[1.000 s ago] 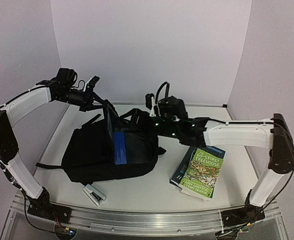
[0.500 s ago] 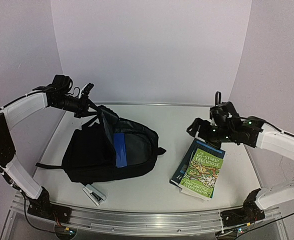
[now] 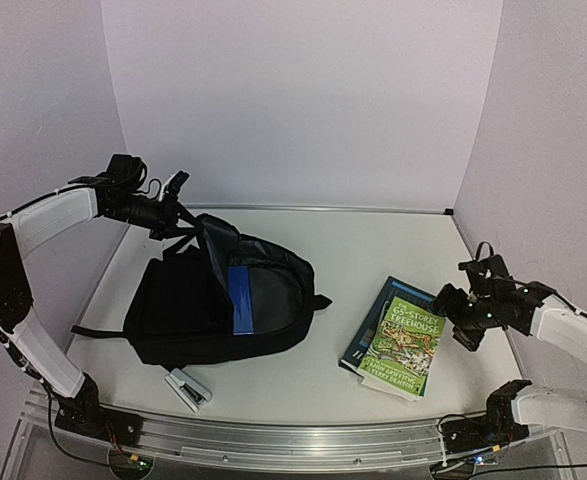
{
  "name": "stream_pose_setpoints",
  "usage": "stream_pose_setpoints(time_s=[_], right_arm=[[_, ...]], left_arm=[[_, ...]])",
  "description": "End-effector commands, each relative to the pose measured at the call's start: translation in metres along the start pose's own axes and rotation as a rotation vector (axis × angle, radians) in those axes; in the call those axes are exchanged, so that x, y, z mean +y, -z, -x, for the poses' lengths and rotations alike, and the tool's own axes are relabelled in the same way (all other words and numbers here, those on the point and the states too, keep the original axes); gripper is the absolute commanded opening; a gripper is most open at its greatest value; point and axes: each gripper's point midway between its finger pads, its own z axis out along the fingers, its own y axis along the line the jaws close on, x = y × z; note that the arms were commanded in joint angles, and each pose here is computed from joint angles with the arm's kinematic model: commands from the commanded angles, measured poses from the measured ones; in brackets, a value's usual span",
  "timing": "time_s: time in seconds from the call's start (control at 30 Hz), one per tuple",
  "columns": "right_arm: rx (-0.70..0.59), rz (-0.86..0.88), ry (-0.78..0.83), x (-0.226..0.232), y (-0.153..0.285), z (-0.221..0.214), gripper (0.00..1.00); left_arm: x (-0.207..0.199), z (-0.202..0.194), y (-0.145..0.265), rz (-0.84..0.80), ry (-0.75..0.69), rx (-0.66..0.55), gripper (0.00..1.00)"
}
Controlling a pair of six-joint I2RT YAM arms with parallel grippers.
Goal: Pack the student bag
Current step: Pick up the book from the center of the board.
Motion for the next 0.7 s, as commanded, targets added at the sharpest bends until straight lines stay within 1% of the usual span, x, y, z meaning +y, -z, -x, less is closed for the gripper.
stream_pose_setpoints(time_s=[0.0,0.2,0.3,0.53,0.67], right_arm=[[0.07,0.109,-0.059,0.003,-0.019,-0.019,0.91],[0.053,0.137,-0.073,0.0,-0.025,-0.02,0.74],[0.032,0.144,-0.073,0.0,-0.023,-0.017,0.68],[0.043,0.153,-0.077,-0.005,-0.035,-0.023,0.63],[0.037,0.187,-0.079,0.0,-0.038,-0.022,0.65]], left_arm=[[-0.013,0.008,0.007,-0.033,-0.066,-0.033,0.0],[-0.013,0.008,0.007,-0.031,-0.064,-0.033,0.0],[-0.011,0.008,0.006,-0.031,-0.058,-0.029,0.0],[-0.008,0.008,0.004,-0.033,-0.049,-0.023,0.0],[-0.007,0.008,0.003,-0.034,-0.045,-0.019,0.0]])
